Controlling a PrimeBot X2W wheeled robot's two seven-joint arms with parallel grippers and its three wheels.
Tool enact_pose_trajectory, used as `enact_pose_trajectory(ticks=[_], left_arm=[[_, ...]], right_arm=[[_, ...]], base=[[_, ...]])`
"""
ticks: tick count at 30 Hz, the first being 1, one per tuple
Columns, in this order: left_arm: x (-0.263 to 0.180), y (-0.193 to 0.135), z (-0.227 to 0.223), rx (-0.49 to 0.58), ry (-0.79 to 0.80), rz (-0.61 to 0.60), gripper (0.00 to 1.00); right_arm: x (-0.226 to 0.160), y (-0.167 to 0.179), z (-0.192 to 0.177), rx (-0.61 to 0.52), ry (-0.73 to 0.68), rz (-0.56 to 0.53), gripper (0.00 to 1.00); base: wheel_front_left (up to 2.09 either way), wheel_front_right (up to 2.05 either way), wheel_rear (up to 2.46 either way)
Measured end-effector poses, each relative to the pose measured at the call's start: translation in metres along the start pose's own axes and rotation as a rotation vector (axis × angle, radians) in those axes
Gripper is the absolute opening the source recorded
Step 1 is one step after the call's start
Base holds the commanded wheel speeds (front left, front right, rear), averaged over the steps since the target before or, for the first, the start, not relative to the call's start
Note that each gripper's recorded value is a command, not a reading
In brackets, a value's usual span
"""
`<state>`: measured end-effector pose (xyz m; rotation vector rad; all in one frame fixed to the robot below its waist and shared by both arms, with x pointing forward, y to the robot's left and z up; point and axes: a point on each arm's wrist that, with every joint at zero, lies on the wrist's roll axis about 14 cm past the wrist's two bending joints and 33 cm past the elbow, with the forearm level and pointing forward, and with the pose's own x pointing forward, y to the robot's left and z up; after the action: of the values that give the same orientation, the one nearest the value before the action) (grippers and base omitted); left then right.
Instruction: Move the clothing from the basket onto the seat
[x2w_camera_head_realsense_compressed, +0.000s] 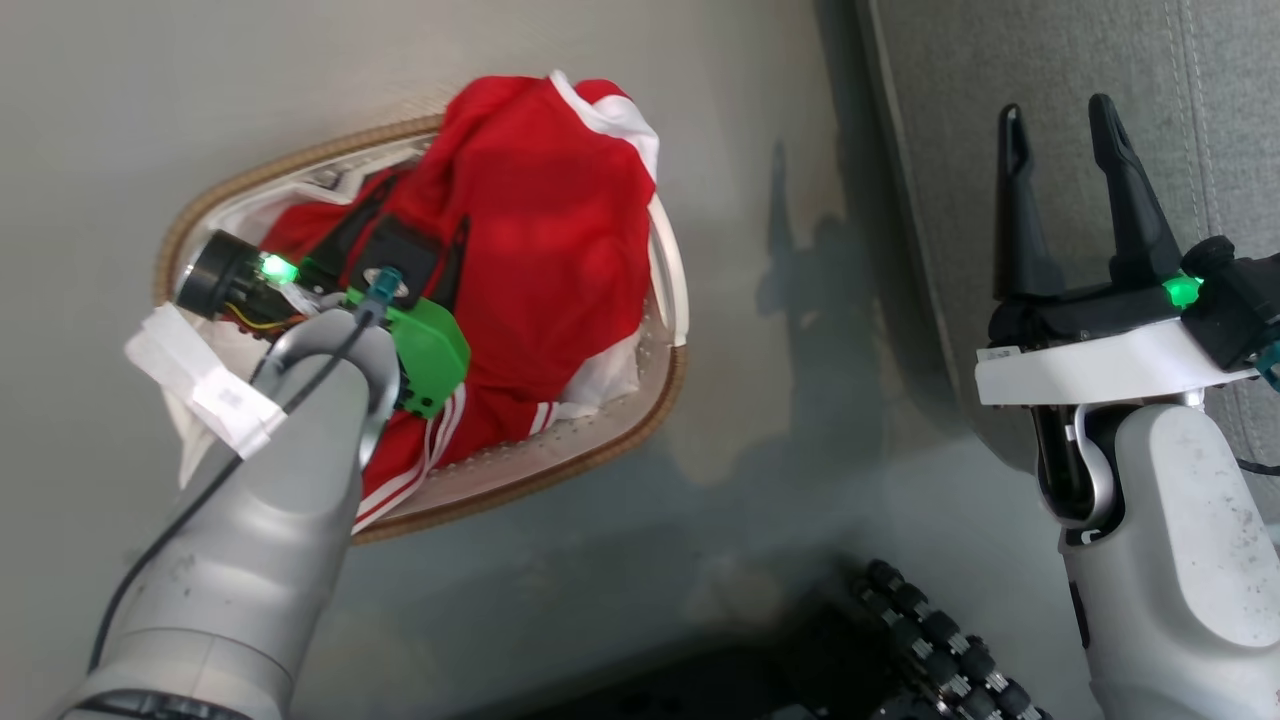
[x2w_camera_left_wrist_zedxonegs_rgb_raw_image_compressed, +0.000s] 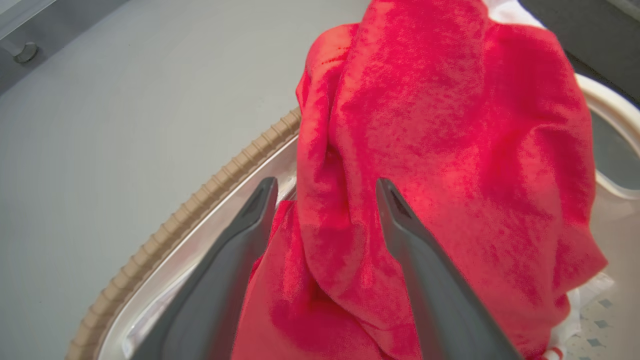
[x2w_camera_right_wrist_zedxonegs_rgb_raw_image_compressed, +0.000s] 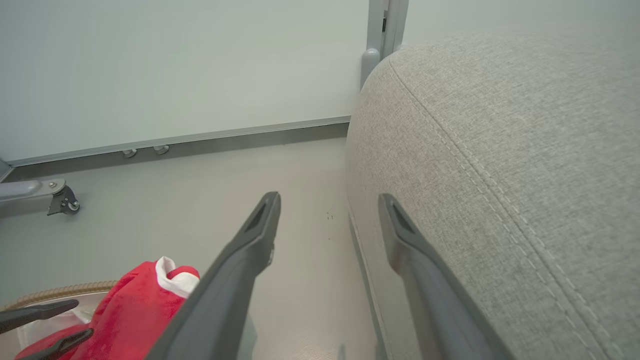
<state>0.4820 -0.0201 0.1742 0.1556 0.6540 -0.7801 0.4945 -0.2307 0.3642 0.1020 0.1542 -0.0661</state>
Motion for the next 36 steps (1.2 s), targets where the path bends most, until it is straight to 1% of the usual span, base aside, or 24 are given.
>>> enact_pose_trajectory(ticks=[5, 11, 12, 13, 14, 16, 17, 18, 19, 20, 23, 28, 36], left_arm=[[0.022, 0.000, -0.016, -0.027, 0.036, -0.014, 1.00], [0.038, -0.021, -0.021, -0.051, 0.044, -0.071, 1.00], [0.039, -0.025, -0.020, -0.053, 0.042, -0.082, 0.90], [0.040, -0.029, -0.018, -0.055, 0.034, -0.090, 0.66], [0.041, -0.031, -0.015, -0.055, 0.027, -0.097, 0.54], [0.041, -0.038, -0.008, -0.053, 0.008, -0.114, 0.34], [0.041, -0.040, -0.004, -0.055, 0.000, -0.119, 0.28], [0.041, -0.043, 0.000, -0.054, -0.010, -0.125, 0.16], [0.041, -0.045, 0.005, -0.052, -0.020, -0.129, 0.11], [0.039, -0.045, 0.009, -0.045, -0.030, -0.131, 0.00], [0.034, -0.047, 0.023, -0.037, -0.071, -0.133, 0.00], [0.015, -0.057, 0.032, -0.020, -0.104, -0.147, 0.00], [-0.033, -0.053, 0.052, -0.025, -0.171, -0.101, 0.00]], right_arm=[[-0.005, -0.014, -0.013, -0.021, 0.041, -0.033, 1.00], [-0.010, -0.023, -0.021, -0.034, 0.069, -0.054, 1.00], [-0.010, -0.023, -0.021, -0.035, 0.069, -0.055, 1.00], [-0.010, -0.024, -0.021, -0.036, 0.070, -0.056, 1.00], [-0.011, -0.024, -0.020, -0.037, 0.069, -0.056, 1.00], [-0.010, -0.024, -0.019, -0.035, 0.065, -0.056, 1.00], [-0.010, -0.023, -0.018, -0.035, 0.064, -0.055, 1.00], [-0.011, -0.023, -0.018, -0.035, 0.064, -0.054, 1.00], [-0.011, -0.023, -0.017, -0.033, 0.064, -0.054, 1.00], [-0.011, -0.022, -0.017, -0.032, 0.063, -0.053, 1.00], [-0.011, -0.019, -0.013, -0.032, 0.055, -0.045, 1.00], [-0.012, -0.013, -0.005, -0.038, 0.041, -0.031, 1.00], [-0.028, -0.004, 0.011, -0.056, 0.024, -0.014, 1.00]], base=[[0.00, 0.00, 0.00], [0.00, 0.00, 0.00], [0.00, 0.00, 0.00], [0.00, 0.00, 0.00], [0.00, 0.00, 0.00], [0.00, 0.00, 0.00], [0.00, 0.00, 0.00], [0.00, 0.00, 0.00], [0.00, 0.00, 0.00], [0.00, 0.00, 0.00], [0.00, 0.00, 0.00], [0.00, 0.00, 0.00], [0.00, 0.00, 0.00]])
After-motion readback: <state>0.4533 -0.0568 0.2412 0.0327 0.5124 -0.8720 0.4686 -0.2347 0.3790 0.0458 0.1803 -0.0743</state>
